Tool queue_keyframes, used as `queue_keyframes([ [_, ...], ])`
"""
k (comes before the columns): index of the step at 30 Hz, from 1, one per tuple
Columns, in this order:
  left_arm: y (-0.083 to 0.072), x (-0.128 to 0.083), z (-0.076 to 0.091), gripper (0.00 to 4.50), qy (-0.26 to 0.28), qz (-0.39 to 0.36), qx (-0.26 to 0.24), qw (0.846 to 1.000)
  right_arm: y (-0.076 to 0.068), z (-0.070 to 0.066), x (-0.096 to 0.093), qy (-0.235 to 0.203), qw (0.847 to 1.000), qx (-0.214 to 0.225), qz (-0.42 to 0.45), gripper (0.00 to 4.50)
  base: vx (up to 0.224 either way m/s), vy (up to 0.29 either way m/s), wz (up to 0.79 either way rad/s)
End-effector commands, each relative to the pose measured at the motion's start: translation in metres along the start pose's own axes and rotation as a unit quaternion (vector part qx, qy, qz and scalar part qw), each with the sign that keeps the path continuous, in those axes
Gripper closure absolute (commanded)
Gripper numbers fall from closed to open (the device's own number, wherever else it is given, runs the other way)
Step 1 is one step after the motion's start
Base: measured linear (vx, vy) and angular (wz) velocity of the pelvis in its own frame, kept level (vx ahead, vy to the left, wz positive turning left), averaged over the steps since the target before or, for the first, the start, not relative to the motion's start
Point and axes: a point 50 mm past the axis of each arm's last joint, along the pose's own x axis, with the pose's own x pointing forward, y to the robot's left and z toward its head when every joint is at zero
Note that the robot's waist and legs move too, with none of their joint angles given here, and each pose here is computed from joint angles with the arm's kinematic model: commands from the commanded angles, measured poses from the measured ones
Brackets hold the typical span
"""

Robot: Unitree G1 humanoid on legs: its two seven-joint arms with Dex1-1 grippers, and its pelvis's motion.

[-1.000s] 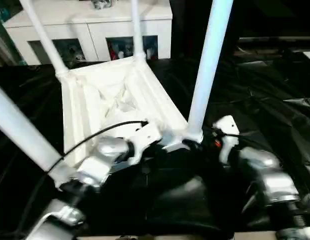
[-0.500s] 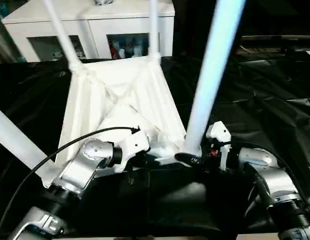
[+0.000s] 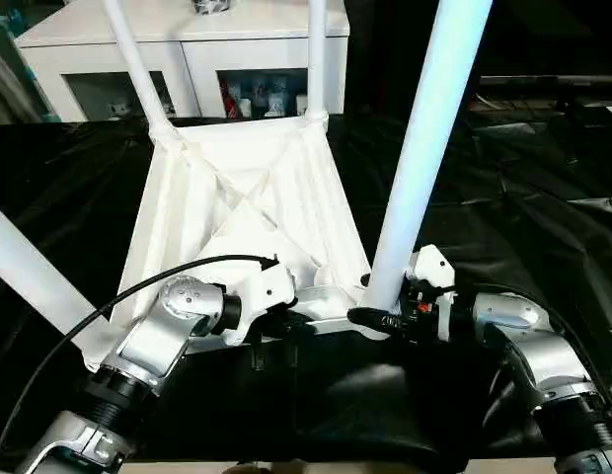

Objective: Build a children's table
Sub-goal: Rotate leg to tighten

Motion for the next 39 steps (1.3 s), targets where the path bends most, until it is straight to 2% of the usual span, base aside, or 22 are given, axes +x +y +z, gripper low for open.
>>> queue_keyframes([
  [1,-0.005,0.002,-0.007,4.50,0.004,-0.007,-0.013,1.000,0.002,-0.004,0.002,0.020,1.000,-0.006,0.017,1.38,0.000,0.000,0.00],
  [2,-0.005,0.002,-0.007,4.50,0.003,-0.003,-0.013,1.000,0.001,-0.004,0.002,0.020,1.000,-0.005,0.016,1.71,0.000,0.000,0.00],
  [11,-0.003,0.003,-0.008,4.50,0.004,0.006,-0.020,1.000,0.001,-0.007,0.005,0.010,1.000,0.013,-0.008,1.83,0.000,0.000,0.00],
  [16,0.007,0.009,-0.006,4.50,0.008,0.054,-0.031,0.998,-0.006,-0.012,0.013,-0.005,0.994,0.051,-0.093,1.83,0.000,0.000,0.00],
  [17,0.012,0.013,-0.005,4.50,0.011,0.078,-0.034,0.996,-0.008,-0.014,0.018,-0.008,0.988,0.068,-0.137,1.83,0.000,0.000,0.00],
  [19,0.014,0.015,-0.004,4.50,0.013,0.090,-0.037,0.995,-0.010,-0.015,0.021,-0.014,0.982,0.086,-0.168,1.83,0.000,0.000,0.00],
  [22,0.026,0.028,0.002,4.50,0.019,0.151,-0.056,0.987,-0.017,-0.014,0.034,-0.031,0.952,0.148,-0.267,1.83,0.000,0.000,0.00],
  [28,0.033,0.049,0.015,4.50,0.017,0.210,-0.089,0.974,-0.016,-0.018,0.048,-0.019,0.928,0.152,-0.341,1.84,0.000,0.000,0.00],
  [31,0.034,0.060,0.020,4.50,0.021,0.232,-0.097,0.968,-0.016,-0.019,0.053,-0.008,0.910,0.161,-0.382,1.84,0.000,0.000,0.00],
  [33,0.034,0.066,0.023,4.50,0.022,0.234,-0.095,0.967,-0.013,-0.018,0.058,-0.002,0.909,0.161,-0.385,1.84,0.000,0.000,0.00],
  [35,0.034,0.068,0.024,4.50,0.022,0.232,-0.091,0.968,-0.011,-0.015,0.061,-0.012,0.914,0.163,-0.372,1.84,0.000,0.000,0.00],
  [36,0.034,0.067,0.023,4.50,0.024,0.229,-0.085,0.969,-0.010,-0.010,0.060,-0.031,0.921,0.162,-0.352,1.84,0.000,0.000,0.00],
  [39,0.035,0.064,0.022,4.50,0.025,0.222,-0.077,0.972,-0.011,-0.002,0.057,-0.068,0.931,0.157,-0.323,1.84,0.000,0.000,0.00],
])
